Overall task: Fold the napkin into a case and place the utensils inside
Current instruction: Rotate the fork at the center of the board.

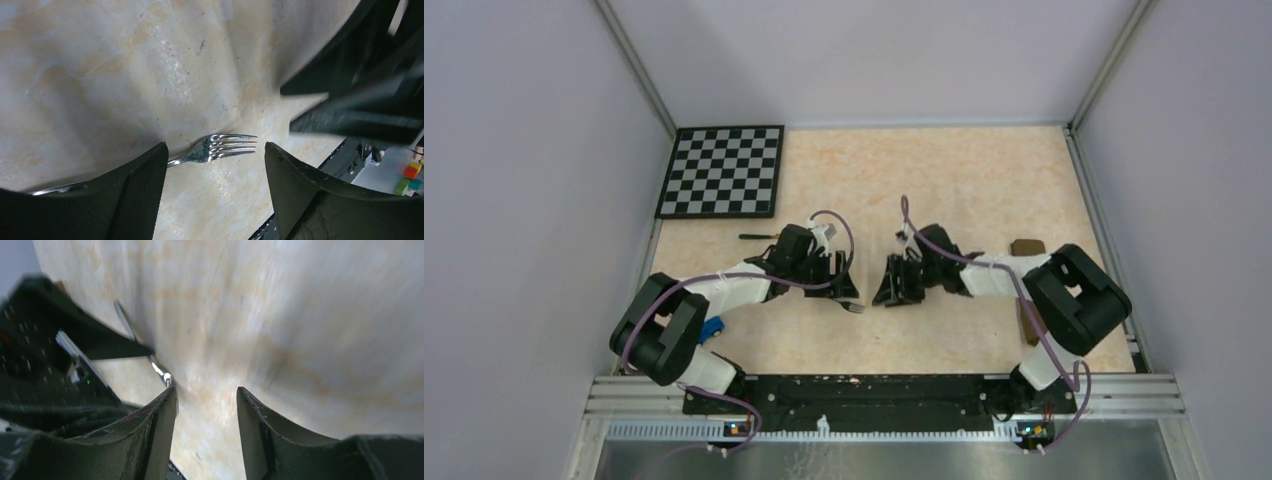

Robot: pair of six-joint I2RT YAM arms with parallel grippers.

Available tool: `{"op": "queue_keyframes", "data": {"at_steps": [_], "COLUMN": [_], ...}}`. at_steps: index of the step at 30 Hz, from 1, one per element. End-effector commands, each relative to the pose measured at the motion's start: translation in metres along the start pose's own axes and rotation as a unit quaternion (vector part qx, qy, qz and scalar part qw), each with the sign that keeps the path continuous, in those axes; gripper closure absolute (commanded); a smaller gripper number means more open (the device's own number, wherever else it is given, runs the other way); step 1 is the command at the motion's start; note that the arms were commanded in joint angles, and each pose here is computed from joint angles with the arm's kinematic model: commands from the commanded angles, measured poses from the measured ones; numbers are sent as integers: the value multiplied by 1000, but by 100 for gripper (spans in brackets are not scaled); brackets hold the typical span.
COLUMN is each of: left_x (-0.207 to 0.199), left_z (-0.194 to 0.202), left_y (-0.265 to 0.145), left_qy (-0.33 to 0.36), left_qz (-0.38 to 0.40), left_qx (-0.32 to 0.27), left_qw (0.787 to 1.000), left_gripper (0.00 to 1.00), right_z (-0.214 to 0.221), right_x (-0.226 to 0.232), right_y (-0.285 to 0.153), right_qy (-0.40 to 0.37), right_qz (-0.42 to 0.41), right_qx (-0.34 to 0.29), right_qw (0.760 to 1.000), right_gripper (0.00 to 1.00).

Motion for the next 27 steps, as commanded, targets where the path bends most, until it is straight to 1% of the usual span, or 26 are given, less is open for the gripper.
{"op": "queue_keyframes", "data": {"at_steps": [1, 2, 4, 6, 9, 11, 13, 15, 17, 19, 23, 24, 26, 27], "left_x": [20, 20, 19, 21, 27, 32, 39, 44, 51, 57, 61, 60, 56, 53], "left_z": [8, 6, 0, -9, -19, -24, -25, -23, -16, -6, 15, 21, 30, 33], "left_y": [-5, -5, -6, -4, 0, 3, 4, 4, 2, -2, -8, -8, -7, -5], "left_qy": [-9, -8, -6, -5, -8, -15, -25, -32, -43, -55, -73, -77, -90, -97], "left_qz": [-67, -69, -75, -94, -127, -148, -173, -192, -211, -218, -193, -179, -148, -130], "left_qx": [2, -5, -19, -31, -46, -58, -62, -60, -56, -56, -53, -45, -33, -25], "left_qw": [998, 998, 997, 995, 991, 987, 983, 979, 975, 973, 977, 980, 984, 986], "left_gripper": [22, 22, 21, 21, 24, 27, 31, 37, 45, 49, 53, 54, 55, 57], "right_z": [41, 49, 57, 59, 60, 54, 53, 50, 43, 32, -3, -11, -27, -34], "right_x": [41, 46, 54, 61, 66, 71, 68, 61, 51, 39, 17, 11, 2, 2], "right_y": [6, 9, 16, 22, 33, 39, 49, 56, 60, 62, 69, 72, 76, 78], "right_qy": [-3, 2, 18, 52, 100, 121, 147, 167, 174, 170, 141, 122, 114, 108], "right_qz": [-69, -76, -85, -99, -116, -145, -147, -134, -112, -86, -42, -33, -21, -29], "right_qx": [0, 0, -9, -32, -59, -82, -93, -112, -132, -149, -167, -168, -174, -174], "right_qw": [998, 997, 996, 993, 986, 979, 974, 970, 969, 970, 975, 978, 978, 978], "right_gripper": [56, 59, 69, 79, 84, 88, 89, 90, 90, 90, 89, 89, 89, 89]}}
Point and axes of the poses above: each gripper's point midway between its finger pads, its own y axis out along the fingers, its own x axis along the line the jaws close on, z = x × y, the point moved 6 cm from there along -y, back along the fingers, and after that the axes turned 10 degrees about -y, right-handed, at the moved point
